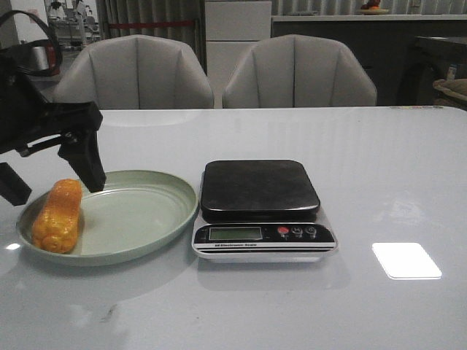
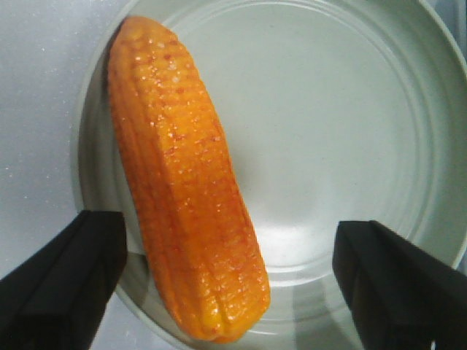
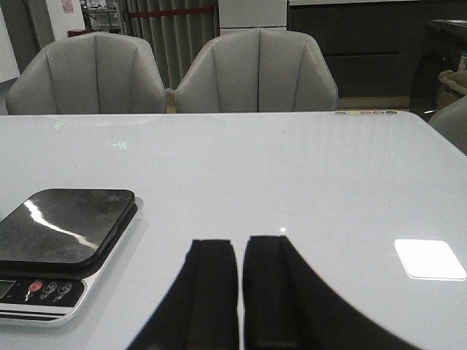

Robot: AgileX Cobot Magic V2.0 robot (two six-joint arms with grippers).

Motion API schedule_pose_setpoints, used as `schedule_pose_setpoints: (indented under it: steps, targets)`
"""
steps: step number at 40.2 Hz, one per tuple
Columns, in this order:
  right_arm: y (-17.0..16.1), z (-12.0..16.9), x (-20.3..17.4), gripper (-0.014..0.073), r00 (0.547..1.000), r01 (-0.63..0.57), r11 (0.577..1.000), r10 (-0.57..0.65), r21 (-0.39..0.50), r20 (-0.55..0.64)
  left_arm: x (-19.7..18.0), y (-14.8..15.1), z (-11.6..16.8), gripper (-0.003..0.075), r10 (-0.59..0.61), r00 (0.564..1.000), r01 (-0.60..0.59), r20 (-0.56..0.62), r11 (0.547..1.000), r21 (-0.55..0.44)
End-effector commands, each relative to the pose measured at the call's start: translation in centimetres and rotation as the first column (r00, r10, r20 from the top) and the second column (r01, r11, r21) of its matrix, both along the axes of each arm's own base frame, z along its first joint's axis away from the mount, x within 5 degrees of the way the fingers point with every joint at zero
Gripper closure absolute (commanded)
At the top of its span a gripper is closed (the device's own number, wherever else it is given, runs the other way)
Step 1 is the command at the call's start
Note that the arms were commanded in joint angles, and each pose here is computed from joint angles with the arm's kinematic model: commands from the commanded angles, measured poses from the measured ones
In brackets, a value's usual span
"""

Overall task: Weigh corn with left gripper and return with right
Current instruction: 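Lower the left gripper over the corn cob on the green plate and close it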

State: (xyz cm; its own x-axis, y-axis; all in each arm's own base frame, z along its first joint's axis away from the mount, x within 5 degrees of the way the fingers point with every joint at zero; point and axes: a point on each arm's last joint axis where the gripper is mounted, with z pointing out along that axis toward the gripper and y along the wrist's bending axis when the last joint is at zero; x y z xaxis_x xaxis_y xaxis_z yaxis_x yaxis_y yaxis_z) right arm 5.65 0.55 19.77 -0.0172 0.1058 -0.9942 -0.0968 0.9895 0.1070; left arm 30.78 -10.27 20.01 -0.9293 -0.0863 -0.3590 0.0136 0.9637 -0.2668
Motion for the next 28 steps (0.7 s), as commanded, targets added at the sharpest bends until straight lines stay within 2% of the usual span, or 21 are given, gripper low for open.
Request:
schedule_pose_setpoints:
  steps: [1,6,9,13,19,25,28]
  targets:
    - [0.0,0.7,-0.2,0.0397,0.996,0.0,1.0,0.001,-0.005,0.094,0.8,-0.5,1.6,0.0094,0.031,0.998,-0.028,0.053,0.998,-0.053]
    - [0.0,0.7,-0.2,0.0397,0.996,0.0,1.0,0.001,-0.005,0.094,1.1,-0.7,0.4,0.01,0.035,0.999,-0.035,0.013,0.998,-0.051]
    - [0.0,0.7,-0.2,0.0397,0.996,0.0,1.0,0.001,-0.005,0.094,1.3,-0.8,-0.1,0.013,0.037,0.999,-0.037,-0.005,0.998,-0.05]
    - [0.0,0.7,-0.2,0.0397,0.996,0.0,1.0,0.001,-0.005,0.094,1.5,-0.9,-0.6,0.0217,0.04,0.999,-0.04,-0.018,0.998,-0.049]
    - [0.0,0.7,-0.2,0.0397,0.996,0.0,1.0,0.001,-0.005,0.094,1.8,-1.0,-0.6,0.0419,0.044,0.999,-0.044,-0.01,0.998,-0.054]
    - [0.0,0.7,-0.2,0.0397,0.996,0.0,1.0,0.001,-0.005,0.094,2.6,-1.3,0.6,0.0617,0.034,0.999,-0.033,0.019,0.997,-0.065]
    - [0.0,0.7,-0.2,0.0397,0.996,0.0,1.0,0.001,-0.005,0.094,3.1,-2.1,2.1,0.06,-0.01,0.999,0.014,0.052,0.998,-0.069]
